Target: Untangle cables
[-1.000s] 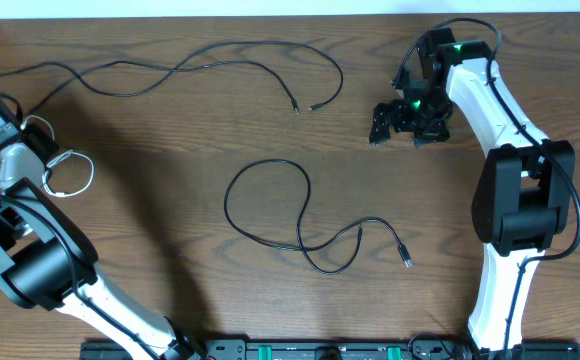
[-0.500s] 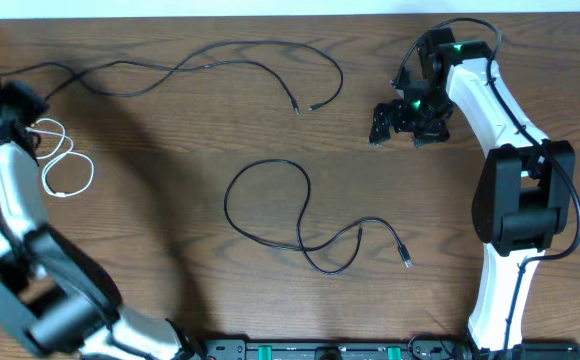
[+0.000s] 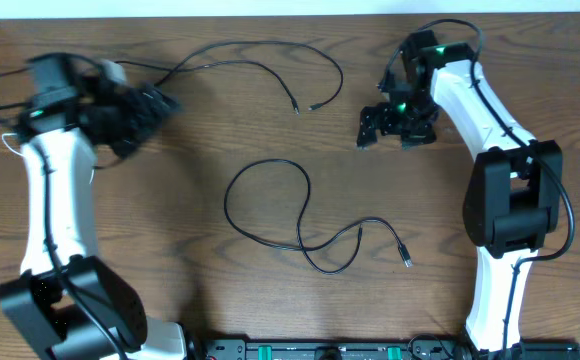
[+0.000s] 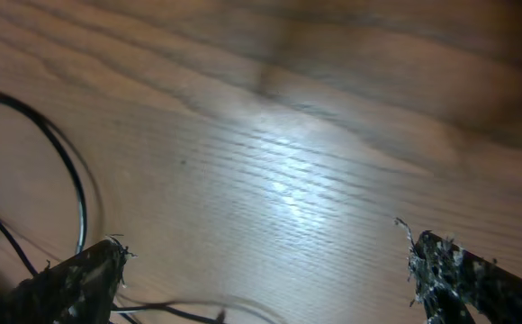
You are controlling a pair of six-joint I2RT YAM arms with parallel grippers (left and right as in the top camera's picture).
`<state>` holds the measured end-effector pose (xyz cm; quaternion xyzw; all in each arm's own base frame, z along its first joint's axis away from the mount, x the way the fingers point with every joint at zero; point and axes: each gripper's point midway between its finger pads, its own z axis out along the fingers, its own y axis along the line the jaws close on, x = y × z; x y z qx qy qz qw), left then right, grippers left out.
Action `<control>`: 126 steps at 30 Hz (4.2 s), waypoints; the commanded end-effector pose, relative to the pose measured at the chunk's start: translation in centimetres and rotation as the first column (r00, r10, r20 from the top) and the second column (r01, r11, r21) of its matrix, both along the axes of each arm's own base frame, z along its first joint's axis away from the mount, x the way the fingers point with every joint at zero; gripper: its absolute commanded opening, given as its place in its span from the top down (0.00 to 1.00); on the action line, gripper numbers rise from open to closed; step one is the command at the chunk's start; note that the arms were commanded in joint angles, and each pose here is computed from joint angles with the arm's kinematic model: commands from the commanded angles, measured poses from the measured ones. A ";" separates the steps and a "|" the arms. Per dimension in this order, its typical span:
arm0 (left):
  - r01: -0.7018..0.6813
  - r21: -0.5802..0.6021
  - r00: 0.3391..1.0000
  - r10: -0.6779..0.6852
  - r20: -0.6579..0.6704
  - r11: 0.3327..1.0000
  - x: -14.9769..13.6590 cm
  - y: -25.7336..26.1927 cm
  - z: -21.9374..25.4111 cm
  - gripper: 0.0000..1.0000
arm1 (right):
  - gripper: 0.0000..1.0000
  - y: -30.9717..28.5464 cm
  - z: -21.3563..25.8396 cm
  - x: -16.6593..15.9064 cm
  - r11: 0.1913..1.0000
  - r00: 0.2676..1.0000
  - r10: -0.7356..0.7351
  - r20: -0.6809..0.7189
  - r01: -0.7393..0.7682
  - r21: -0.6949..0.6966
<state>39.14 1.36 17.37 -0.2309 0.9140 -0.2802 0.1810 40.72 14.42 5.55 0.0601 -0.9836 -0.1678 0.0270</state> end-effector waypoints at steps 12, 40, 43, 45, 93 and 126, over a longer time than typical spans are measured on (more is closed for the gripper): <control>0.328 0.363 0.907 -0.183 -0.379 0.872 -5.5 -4.4 -10.4 0.23 | 0.01 1.0 0.2 -0.1 1.000 1.000 -0.018 0.000 0.018 0.009; 0.461 0.363 0.837 -0.260 -0.481 0.810 -6.4 -7.0 -17.9 0.38 | 0.01 1.0 0.2 0.2 0.999 1.000 -0.030 0.008 0.030 0.011; 0.457 0.366 0.841 -0.261 -0.474 0.810 -6.5 -6.9 -18.4 0.40 | 0.01 1.0 0.2 0.3 0.999 1.000 -0.030 0.010 0.030 0.012; 0.457 0.367 0.842 -0.261 -0.473 0.810 -6.5 -6.9 -18.5 0.49 | 0.01 1.0 0.2 0.3 0.999 0.999 -0.030 0.012 0.030 0.012; 0.570 0.228 0.772 -0.609 0.180 0.789 -7.6 -10.8 4.3 0.93 | 0.01 1.1 0.2 1.2 0.999 0.998 -0.030 0.051 0.029 0.015; 0.537 0.039 0.727 -0.485 0.486 0.843 -7.1 -14.3 15.9 0.92 | 0.01 19.0 9.7 -1.7 0.661 0.970 0.186 0.154 -0.240 0.712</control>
